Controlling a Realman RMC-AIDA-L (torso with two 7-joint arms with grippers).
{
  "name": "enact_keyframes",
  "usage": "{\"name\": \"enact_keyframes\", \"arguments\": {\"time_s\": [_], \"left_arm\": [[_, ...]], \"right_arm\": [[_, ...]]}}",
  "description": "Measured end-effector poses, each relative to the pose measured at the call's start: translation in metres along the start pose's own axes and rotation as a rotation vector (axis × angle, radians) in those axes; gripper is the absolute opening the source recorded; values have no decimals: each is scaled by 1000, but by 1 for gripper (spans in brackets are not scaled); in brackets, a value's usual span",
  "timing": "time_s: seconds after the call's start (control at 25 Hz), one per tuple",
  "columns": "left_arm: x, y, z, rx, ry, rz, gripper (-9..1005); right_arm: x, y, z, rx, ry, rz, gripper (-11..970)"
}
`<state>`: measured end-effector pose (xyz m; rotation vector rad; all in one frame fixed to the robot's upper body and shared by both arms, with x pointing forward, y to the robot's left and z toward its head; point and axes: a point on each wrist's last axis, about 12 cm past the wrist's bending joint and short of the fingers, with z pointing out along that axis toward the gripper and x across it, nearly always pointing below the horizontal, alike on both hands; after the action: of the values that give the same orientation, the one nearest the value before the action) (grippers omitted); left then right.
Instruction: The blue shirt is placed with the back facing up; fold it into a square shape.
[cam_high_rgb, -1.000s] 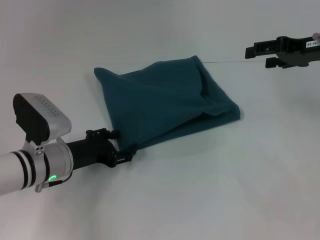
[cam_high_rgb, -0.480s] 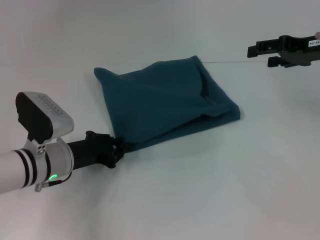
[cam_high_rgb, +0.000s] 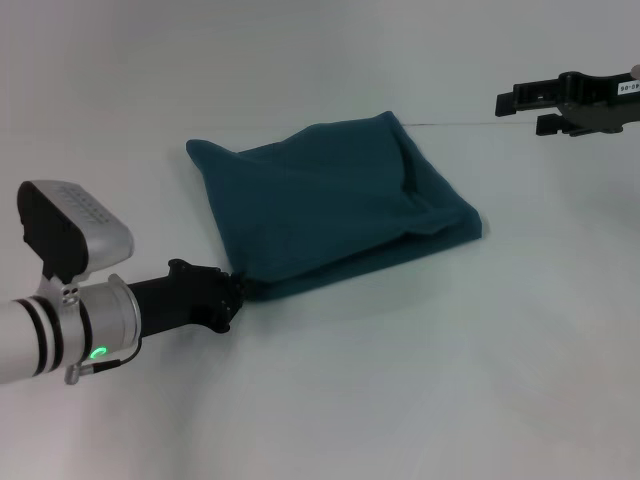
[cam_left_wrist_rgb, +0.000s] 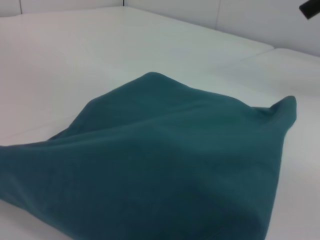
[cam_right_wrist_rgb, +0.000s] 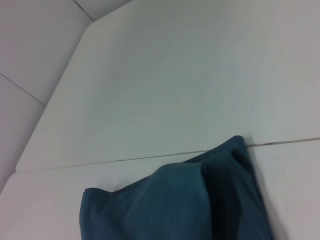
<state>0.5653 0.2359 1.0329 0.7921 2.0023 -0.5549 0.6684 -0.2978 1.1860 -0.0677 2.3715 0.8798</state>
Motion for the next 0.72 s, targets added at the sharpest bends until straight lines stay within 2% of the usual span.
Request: {"name": "enact_keyframes", "arguments": {"time_s": [0.32, 0.72], "left_arm": [[5, -3, -14, 35, -20, -17, 53], [23, -2, -38, 12, -18, -55, 49]], "right_arm": [[1, -1, -1, -7, -3, 9, 846], [2, -2, -1, -9, 1, 14, 845]]}}
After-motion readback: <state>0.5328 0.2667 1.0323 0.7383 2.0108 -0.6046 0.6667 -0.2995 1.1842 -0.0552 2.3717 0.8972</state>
